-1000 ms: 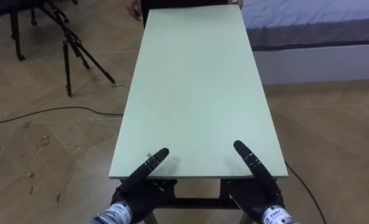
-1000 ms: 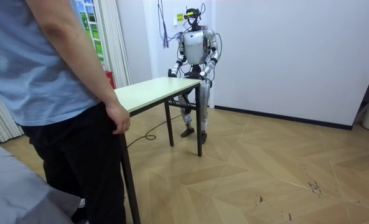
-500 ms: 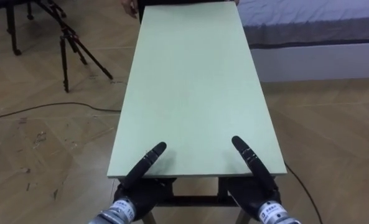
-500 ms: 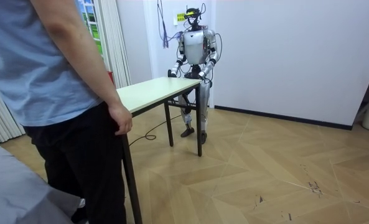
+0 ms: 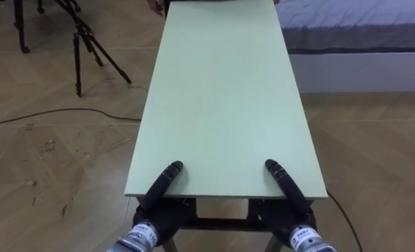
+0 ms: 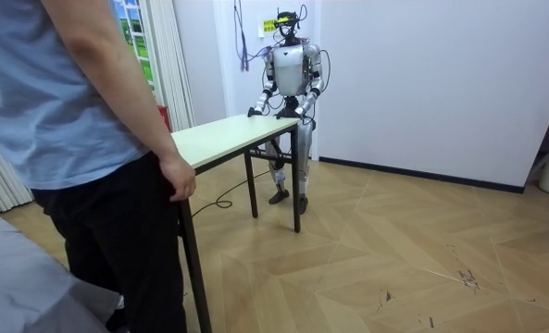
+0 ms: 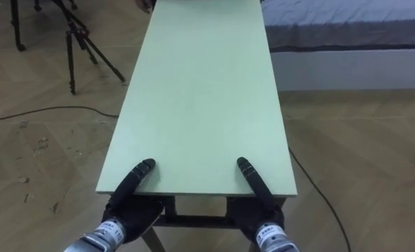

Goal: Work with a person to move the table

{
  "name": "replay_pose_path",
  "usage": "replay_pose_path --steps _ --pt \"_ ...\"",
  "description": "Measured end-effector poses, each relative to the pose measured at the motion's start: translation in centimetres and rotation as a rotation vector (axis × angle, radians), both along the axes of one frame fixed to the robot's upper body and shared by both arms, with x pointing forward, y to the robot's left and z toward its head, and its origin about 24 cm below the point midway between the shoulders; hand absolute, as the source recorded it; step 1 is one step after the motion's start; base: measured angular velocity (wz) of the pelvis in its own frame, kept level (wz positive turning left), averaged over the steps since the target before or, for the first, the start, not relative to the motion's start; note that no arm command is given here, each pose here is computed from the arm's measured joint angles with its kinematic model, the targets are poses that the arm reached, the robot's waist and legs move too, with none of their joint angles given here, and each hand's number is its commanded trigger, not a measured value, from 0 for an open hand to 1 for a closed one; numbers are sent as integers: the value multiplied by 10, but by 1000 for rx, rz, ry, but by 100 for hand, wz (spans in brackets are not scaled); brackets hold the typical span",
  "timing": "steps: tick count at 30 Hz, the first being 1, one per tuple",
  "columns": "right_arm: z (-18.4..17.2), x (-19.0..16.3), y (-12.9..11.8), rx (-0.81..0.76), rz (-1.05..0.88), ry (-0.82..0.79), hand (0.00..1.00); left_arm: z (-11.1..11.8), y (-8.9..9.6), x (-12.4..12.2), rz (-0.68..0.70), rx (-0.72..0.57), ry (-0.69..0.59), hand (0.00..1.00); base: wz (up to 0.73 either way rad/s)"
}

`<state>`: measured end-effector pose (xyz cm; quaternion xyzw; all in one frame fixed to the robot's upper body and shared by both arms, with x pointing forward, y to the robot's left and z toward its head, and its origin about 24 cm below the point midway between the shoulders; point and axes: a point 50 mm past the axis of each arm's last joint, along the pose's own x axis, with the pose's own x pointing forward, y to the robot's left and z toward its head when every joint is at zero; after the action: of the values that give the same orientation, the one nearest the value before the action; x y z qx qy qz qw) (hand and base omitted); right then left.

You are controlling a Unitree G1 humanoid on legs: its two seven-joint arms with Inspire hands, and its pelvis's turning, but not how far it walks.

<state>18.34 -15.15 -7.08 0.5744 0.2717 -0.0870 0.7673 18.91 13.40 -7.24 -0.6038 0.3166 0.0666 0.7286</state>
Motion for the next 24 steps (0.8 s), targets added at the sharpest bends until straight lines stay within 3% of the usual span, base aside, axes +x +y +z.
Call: replay_pose_path --steps 24 --pt "0 0 -1 -22 1 4 100 -5 -4 -3 1 35 3 100 -3"
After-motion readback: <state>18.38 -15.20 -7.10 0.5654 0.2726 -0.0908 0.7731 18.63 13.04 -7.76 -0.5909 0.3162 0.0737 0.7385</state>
